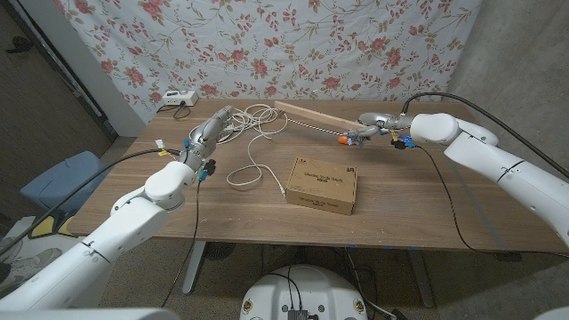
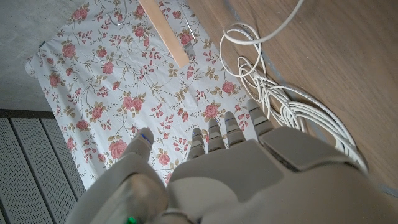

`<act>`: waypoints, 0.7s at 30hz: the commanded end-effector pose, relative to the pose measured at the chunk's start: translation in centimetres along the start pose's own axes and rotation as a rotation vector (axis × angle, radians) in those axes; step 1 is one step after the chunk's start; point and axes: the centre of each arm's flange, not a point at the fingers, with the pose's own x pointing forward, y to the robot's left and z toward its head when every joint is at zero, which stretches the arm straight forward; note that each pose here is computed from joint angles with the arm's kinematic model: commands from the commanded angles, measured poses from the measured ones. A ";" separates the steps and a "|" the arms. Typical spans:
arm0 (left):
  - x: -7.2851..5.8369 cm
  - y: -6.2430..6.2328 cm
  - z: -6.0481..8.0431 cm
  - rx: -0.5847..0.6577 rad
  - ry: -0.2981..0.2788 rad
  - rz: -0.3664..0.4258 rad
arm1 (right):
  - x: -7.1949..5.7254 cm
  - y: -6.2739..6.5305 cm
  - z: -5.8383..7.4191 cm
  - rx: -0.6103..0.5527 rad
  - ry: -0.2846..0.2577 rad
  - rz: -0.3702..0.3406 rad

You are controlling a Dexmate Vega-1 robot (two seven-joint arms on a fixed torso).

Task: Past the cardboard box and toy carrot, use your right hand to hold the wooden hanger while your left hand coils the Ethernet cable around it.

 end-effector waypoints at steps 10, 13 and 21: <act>-3.5 -0.2 3.6 0.462 0.308 0.191 | -3.1 -0.5 -2.2 0.156 -0.054 -0.077; -3.8 -0.2 3.9 0.516 0.355 0.197 | -3.3 -0.6 -2.3 0.158 -0.056 -0.084; -3.6 0.3 4.1 0.594 0.482 0.160 | -3.5 -0.6 -2.6 0.169 -0.062 -0.096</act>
